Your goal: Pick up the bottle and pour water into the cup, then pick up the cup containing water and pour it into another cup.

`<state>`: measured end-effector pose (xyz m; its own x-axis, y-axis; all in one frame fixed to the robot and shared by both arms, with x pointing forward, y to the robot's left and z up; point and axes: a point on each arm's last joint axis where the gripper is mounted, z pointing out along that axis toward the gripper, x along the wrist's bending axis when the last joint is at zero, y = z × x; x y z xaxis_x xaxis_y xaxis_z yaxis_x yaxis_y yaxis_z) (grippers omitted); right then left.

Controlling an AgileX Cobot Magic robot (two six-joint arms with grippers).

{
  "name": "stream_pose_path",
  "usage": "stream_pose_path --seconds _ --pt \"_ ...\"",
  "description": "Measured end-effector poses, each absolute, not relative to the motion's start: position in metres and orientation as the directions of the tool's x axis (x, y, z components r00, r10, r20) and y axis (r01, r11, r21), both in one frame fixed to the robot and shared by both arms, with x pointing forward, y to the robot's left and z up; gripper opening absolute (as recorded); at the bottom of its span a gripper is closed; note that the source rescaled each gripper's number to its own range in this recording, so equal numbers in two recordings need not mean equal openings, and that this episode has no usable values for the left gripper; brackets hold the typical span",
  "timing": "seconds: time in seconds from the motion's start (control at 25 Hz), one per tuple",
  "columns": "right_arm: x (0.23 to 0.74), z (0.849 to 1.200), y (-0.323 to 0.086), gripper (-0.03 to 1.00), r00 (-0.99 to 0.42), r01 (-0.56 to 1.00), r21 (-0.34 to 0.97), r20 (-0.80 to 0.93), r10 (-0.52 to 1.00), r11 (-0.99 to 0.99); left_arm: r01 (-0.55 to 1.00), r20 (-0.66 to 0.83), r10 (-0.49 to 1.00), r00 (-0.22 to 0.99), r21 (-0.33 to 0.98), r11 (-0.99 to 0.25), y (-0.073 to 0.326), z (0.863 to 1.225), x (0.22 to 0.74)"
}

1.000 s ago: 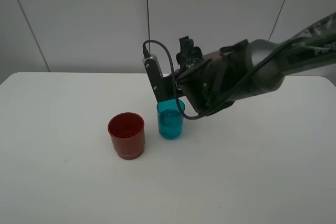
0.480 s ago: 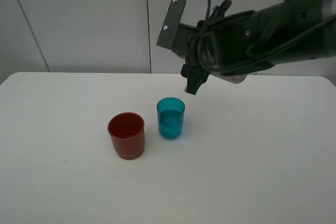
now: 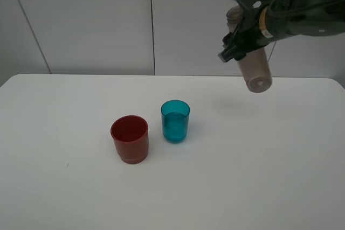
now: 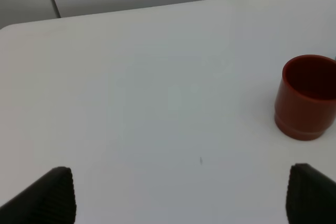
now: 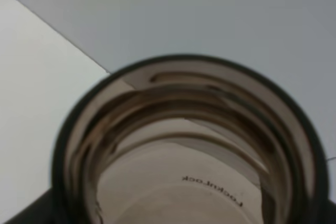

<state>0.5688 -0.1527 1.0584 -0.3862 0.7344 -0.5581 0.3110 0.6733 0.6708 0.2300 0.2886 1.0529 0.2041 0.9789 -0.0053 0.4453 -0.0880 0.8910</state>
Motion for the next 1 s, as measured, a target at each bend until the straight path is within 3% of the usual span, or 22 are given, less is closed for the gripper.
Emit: stream_pose_path --seconds 0.56,1.0 --pt "0.587 1.034 -0.223 0.0 -0.374 0.347 0.85 -0.262 0.89 0.396 0.445 -0.005 0.979 0.204 0.891 -0.088 0.289 1.053 0.23" --pt "0.61 0.988 -0.242 0.0 -0.361 0.434 0.844 -0.156 0.919 0.314 0.445 -0.005 0.979 0.204 0.891 -0.088 0.289 1.053 0.23"
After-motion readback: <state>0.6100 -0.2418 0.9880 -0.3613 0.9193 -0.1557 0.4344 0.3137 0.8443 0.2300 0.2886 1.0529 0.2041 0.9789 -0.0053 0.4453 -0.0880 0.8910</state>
